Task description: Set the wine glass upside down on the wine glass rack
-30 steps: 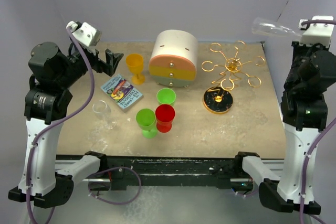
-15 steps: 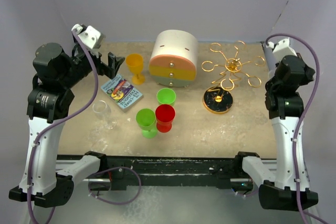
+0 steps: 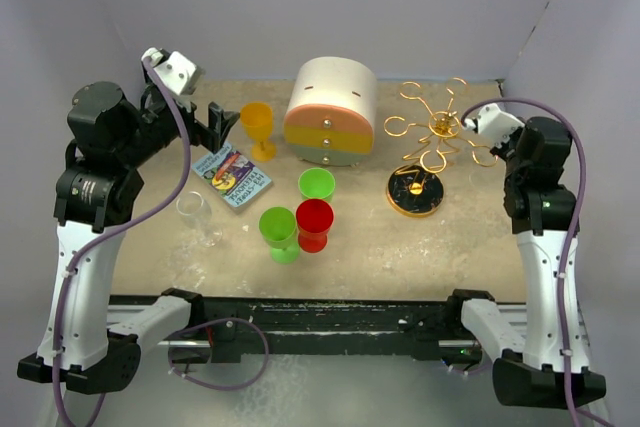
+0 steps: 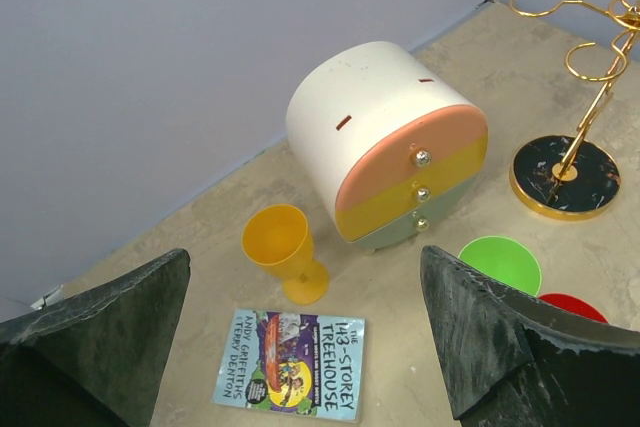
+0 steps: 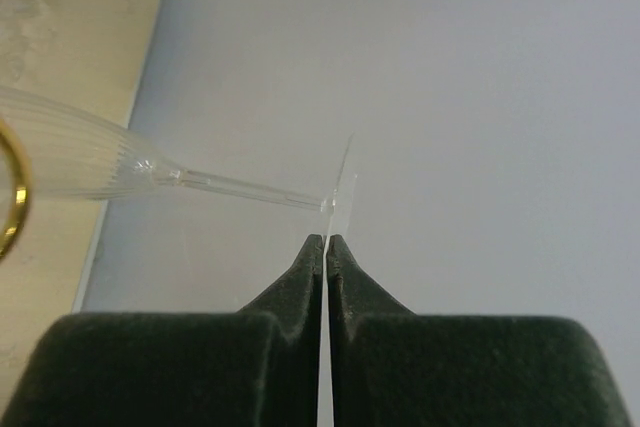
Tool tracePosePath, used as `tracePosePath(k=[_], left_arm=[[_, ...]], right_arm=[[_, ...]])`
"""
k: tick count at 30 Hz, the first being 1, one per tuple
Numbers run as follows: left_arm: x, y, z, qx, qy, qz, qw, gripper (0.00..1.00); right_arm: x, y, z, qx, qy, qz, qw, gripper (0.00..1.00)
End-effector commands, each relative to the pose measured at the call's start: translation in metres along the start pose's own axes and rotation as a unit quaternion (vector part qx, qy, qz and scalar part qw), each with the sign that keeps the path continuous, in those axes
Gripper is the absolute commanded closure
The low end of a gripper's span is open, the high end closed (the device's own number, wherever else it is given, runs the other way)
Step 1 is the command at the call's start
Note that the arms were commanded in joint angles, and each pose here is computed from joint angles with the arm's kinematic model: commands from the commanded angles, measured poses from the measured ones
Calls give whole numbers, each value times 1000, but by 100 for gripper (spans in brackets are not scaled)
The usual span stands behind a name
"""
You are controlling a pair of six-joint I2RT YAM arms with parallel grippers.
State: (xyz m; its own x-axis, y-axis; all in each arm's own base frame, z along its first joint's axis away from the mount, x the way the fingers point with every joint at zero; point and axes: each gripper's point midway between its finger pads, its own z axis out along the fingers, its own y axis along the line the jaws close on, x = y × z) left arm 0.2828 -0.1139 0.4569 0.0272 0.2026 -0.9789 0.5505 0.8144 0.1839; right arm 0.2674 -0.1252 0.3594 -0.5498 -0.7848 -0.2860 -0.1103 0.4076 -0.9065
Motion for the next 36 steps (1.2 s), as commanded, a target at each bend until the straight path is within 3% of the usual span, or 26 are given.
tracePosePath(k=[1, 12, 36], left_arm=[[-11, 2, -1, -1, -21, 15, 1000, 1], [-11, 3, 0, 0, -24, 15, 1000, 1], [-7, 8, 4, -1, -23, 15, 1000, 1]], right_arm=[[-23, 7, -7, -46, -63, -58, 995, 100], [-62, 15, -10, -86, -136, -119, 980, 100], [-114, 23, 15, -85, -202, -171, 961, 100]])
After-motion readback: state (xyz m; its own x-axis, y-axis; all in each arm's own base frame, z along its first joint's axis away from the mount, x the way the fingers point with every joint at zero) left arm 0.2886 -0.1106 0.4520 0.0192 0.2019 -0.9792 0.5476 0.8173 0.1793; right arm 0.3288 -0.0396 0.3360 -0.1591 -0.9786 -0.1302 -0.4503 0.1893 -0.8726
